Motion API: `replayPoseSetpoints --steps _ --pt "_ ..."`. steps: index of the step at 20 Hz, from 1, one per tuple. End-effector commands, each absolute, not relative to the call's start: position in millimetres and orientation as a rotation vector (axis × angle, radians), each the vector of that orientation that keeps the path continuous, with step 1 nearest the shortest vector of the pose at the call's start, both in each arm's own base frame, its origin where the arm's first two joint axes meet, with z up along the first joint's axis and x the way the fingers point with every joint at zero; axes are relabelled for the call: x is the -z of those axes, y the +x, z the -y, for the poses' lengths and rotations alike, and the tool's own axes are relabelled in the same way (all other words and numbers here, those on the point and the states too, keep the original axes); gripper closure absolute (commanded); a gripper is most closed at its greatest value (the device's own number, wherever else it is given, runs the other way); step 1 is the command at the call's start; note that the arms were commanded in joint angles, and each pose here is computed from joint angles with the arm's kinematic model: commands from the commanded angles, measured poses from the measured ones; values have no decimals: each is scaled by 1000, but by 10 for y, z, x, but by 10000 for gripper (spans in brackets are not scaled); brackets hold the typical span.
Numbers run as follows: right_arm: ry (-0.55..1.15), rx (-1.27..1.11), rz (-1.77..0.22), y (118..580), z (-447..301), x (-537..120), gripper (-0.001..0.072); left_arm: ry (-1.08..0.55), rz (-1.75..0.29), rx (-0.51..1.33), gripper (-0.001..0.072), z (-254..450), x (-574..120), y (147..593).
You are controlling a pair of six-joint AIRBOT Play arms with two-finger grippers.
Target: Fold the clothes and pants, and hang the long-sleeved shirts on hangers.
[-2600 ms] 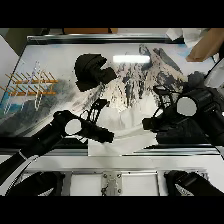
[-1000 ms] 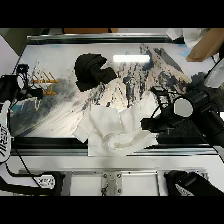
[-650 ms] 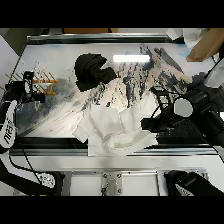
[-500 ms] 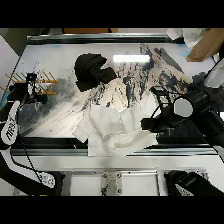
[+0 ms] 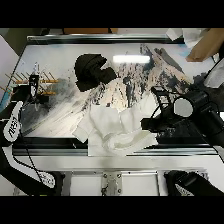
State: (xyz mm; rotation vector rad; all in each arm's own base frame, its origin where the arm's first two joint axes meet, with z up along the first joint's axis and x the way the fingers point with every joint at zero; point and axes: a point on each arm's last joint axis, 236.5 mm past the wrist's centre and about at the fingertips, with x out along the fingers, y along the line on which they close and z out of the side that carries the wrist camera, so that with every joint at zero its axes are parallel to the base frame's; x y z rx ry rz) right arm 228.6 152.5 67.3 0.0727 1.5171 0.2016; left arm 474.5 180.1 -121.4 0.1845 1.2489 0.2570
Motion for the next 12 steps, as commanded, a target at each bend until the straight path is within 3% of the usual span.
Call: replayPoseSetpoints --steps 1,12 --pt "73 -202 -1518 2284 -1527 -671 675 179 -1244 -259 688 -1798 1213 4757" --pt "72 -202 -1518 2284 -1527 -670 675 183 -1178 -293 689 -1820 581 4723"
